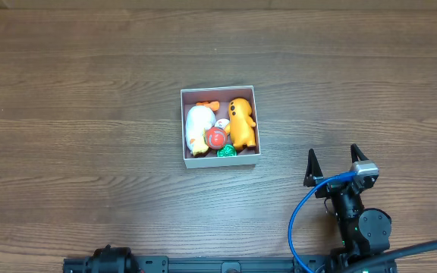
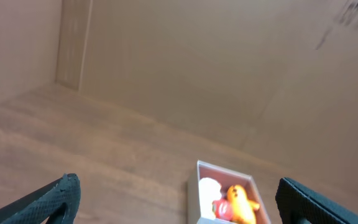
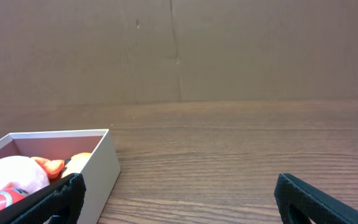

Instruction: Pack container

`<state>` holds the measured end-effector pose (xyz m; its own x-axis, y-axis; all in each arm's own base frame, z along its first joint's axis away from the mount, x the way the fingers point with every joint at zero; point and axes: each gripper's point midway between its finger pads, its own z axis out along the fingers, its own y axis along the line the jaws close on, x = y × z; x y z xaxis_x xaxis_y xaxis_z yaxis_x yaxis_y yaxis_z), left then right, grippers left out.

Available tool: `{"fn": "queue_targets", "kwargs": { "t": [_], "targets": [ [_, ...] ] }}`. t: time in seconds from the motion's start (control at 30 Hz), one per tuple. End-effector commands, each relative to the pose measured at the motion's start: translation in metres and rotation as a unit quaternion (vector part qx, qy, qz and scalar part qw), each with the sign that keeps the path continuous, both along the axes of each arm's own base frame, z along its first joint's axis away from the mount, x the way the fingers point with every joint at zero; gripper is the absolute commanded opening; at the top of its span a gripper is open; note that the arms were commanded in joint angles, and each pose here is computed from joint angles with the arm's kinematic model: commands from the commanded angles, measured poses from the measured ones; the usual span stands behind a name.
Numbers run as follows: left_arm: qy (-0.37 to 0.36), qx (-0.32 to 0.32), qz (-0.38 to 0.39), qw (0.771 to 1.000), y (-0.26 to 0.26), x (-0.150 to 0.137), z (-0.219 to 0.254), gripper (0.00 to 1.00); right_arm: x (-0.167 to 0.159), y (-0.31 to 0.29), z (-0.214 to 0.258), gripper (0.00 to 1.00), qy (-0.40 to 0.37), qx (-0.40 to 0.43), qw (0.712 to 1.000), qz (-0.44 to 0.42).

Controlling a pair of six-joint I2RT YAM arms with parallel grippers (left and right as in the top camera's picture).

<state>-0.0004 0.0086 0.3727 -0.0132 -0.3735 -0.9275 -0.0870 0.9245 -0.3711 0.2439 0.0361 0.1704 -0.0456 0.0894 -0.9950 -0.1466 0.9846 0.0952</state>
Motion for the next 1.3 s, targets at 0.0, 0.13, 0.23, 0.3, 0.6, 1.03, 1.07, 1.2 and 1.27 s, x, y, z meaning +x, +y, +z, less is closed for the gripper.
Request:
{"fn": "queue_targets", "kwargs": {
  "t": [0.0, 0.13, 0.23, 0.3, 0.6, 1.03, 1.07, 1.2, 1.27],
  "targets": [
    [0.033, 0.010, 0.002, 0.999, 0.002, 0.014, -0.034, 1.00, 0.000, -0.001, -0.001, 1.00, -0.005, -0.003, 1.000, -0.001],
    [0.057, 0.011, 0.006, 0.998, 0.003, 0.038, -0.047, 1.00, 0.000, -0.001, -0.001, 1.00, -0.005, -0.003, 1.000, -0.001],
    [0.057, 0.036, -0.002, 0.998, 0.002, 0.069, -0.053, 1.00, 0.000, -0.001, -0.001, 1.00, -0.005, -0.003, 1.000, -0.001],
    [0.054, 0.051, -0.004, 0.997, 0.003, 0.088, -0.057, 1.00, 0.000, -0.001, -0.001, 1.00, -0.005, -0.003, 1.000, -0.001],
    [0.012, 0.167, -0.071, 0.983, -0.017, 0.179, -0.095, 1.00, 0.000, -0.001, -0.001, 1.00, -0.005, -0.003, 1.000, -0.001],
    [-0.001, 0.228, -0.120, 0.966, -0.032, 0.232, -0.175, 1.00, 0.000, -0.001, -0.001, 1.00, -0.005, -0.003, 1.000, -0.001],
    [0.001, 0.228, -0.120, 0.966, -0.032, 0.234, -0.180, 1.00, 0.000, -0.001, -0.001, 1.00, -0.005, -0.003, 1.000, -0.001],
    [0.009, 0.227, -0.122, 0.966, -0.032, 0.240, -0.200, 1.00, 0.000, -0.001, -0.001, 1.00, -0.005, -0.003, 1.000, -0.001],
    [0.012, 0.226, -0.123, 0.966, -0.032, 0.242, -0.209, 1.00, 0.000, -0.001, -0.001, 1.00, -0.005, -0.003, 1.000, -0.001]
  ]
}}
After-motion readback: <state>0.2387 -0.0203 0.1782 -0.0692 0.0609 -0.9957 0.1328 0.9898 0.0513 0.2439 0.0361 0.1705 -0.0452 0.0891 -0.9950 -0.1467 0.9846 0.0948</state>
